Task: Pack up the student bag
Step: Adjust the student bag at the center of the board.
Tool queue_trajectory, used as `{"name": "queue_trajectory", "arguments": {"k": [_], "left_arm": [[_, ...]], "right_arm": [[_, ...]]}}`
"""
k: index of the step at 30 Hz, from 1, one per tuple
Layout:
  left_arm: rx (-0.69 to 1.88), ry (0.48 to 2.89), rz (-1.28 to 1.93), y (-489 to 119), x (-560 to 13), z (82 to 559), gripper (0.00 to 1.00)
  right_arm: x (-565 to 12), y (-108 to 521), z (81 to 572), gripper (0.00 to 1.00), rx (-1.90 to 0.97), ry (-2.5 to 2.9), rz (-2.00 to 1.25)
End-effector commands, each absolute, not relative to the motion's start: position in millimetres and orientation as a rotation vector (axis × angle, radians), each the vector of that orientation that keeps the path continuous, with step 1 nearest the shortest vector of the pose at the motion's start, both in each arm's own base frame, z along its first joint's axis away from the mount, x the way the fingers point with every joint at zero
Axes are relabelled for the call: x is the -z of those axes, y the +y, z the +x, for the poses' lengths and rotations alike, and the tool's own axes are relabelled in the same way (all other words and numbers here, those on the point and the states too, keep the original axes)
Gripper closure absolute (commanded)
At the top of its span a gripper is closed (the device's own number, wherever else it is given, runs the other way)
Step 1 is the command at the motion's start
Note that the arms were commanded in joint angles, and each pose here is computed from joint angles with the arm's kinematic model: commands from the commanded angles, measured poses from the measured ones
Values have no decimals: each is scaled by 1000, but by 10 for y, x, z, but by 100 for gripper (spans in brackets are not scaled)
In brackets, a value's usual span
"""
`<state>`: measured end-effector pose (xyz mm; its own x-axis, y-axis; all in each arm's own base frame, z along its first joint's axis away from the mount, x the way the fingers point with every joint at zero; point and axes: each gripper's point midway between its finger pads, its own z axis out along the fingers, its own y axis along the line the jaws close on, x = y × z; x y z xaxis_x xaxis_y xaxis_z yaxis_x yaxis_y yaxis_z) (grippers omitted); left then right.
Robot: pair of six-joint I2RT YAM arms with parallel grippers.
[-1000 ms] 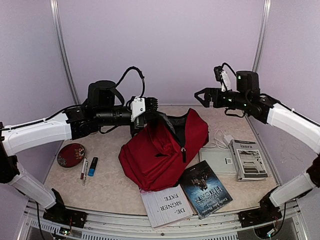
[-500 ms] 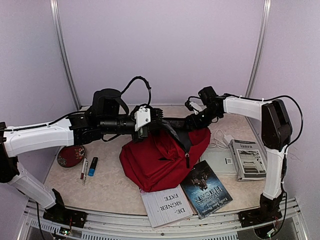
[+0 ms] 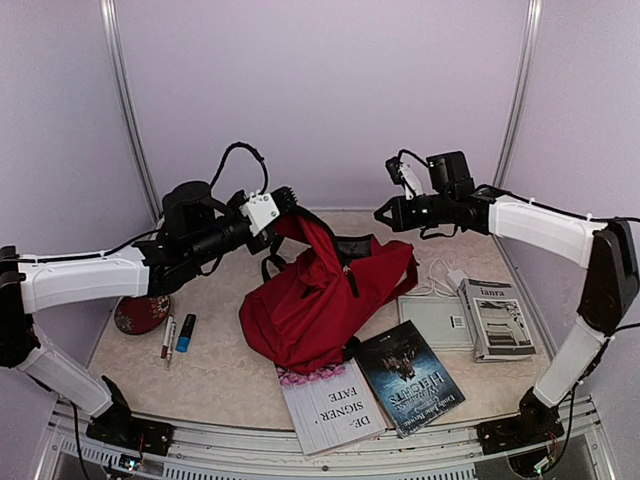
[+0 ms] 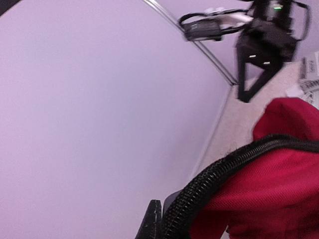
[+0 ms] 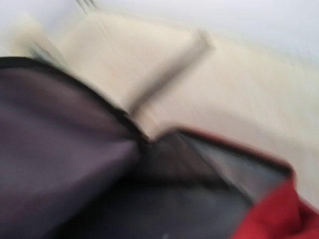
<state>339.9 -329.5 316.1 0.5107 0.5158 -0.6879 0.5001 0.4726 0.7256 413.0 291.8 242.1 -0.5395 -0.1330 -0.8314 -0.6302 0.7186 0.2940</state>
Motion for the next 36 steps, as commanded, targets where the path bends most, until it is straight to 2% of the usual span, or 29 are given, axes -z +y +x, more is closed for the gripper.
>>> {"name": "queue_trajectory", "arguments": {"k": [1,5,9,13,14,16,20,23,25,29,36], "left_arm": [[-124,828,895,-3086,-4441,3564,100],[-100,773,928,-3169,-4459,3591,100],[-86,789,1100,-3284,-3791,3551,100],[-11,934,1225,-3301,-3093,3417,100],[18,946,1244,-3300,-3008,3324,100],[78,977,1276,-3318,-2811,3148,100],[135,1000,1326,-3384,-2576,2890,100],[160,998,1343,-3437,-2533,2777,100],[163,996,1349,-3458,-2532,2736,100],[183,992,1337,-3479,-2567,2679,100],[189,1009,1337,-3507,-2518,2628,100]], "right_arm": [[-3381,3029,3762,100,-850,1676,-448],[-3046,3028,3361,100,-838,1629,-348],[-2285,3103,2983,100,-907,1751,-254],[-1599,3247,2600,99,-895,1956,-325],[-1489,3222,2525,84,-889,2001,-336],[-1480,3103,2470,64,-863,2028,-319],[-1988,2901,2471,27,-773,1907,-387],[-2391,2742,2654,8,-700,1877,-427],[-2467,2552,2887,0,-673,1968,-405],[-2495,2408,3514,0,-589,2083,-383],[-2087,2954,4795,0,-446,2275,-559]]}}
